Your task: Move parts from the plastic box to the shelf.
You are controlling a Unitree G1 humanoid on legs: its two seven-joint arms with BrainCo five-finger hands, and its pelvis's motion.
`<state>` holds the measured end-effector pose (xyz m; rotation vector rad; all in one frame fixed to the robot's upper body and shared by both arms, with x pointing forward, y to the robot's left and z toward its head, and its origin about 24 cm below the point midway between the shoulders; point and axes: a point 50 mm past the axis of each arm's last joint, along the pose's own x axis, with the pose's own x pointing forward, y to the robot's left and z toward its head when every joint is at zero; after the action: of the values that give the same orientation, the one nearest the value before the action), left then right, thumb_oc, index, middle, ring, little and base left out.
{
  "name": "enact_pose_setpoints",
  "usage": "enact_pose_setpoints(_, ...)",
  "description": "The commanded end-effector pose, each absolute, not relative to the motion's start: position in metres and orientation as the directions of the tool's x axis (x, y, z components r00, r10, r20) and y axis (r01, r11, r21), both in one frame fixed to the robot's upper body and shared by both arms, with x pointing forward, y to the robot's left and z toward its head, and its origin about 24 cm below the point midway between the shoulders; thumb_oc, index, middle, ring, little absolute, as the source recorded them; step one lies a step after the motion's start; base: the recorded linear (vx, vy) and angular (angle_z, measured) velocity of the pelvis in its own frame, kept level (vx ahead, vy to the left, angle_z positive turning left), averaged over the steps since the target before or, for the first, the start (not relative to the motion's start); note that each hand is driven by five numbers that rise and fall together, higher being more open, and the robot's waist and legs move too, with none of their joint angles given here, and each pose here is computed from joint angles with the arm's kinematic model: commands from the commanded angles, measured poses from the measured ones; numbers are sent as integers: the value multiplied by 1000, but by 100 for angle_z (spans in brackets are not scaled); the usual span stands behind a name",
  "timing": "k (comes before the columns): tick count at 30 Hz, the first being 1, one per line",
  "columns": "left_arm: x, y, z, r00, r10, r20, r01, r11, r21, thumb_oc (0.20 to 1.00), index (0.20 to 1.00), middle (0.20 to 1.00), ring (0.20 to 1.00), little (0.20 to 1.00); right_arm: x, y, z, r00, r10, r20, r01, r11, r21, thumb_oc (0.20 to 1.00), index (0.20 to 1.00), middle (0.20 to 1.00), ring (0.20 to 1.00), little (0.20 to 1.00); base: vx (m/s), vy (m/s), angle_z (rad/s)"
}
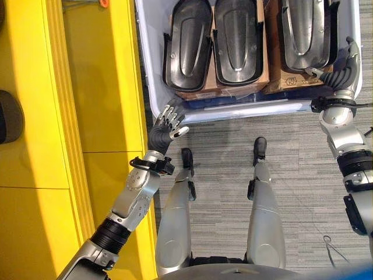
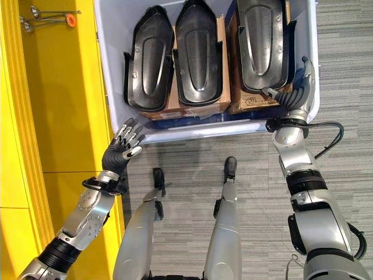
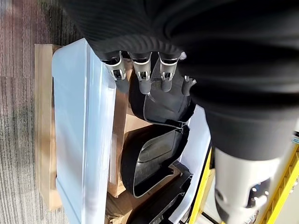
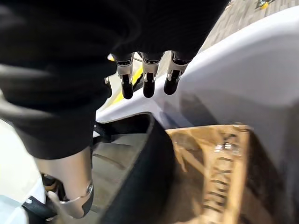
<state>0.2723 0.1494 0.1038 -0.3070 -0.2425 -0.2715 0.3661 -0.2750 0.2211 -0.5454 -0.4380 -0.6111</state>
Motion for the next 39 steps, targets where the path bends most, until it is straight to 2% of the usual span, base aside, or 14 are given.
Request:
enact_pose_setpoints(1, 265, 151, 119, 904, -227, 362, 333, 905, -264, 1000, 1000, 1000, 1000, 1000, 364, -280, 251, 686, -385, 617, 668, 669, -326, 1000, 1000, 1000, 1000, 1000, 0, 0, 0)
enact_pose_setpoints(15, 264, 151, 119, 902, -243, 357, 346, 901, -261, 1000, 1000, 1000, 1000, 1000, 366, -275, 278, 667, -375, 644, 634, 739, -226, 1000, 1000, 1000, 1000, 1000, 13, -2, 2)
enact_pose_setpoints(31, 260, 149, 120, 896, -272, 351, 368, 896, -248, 1000, 1000, 1000, 1000, 1000, 376, -296, 306, 643, -478, 599, 702, 680, -210, 1000, 1000, 1000, 1000, 1000, 23, -5, 2)
enact_pose_setpoints(39, 259, 148, 122, 893, -280, 352, 377, 893, -246, 1000, 1000, 1000, 1000, 1000, 385, -314, 288, 695, -563, 447, 707, 645, -288, 1000, 1000, 1000, 1000, 1000, 9, -2, 1)
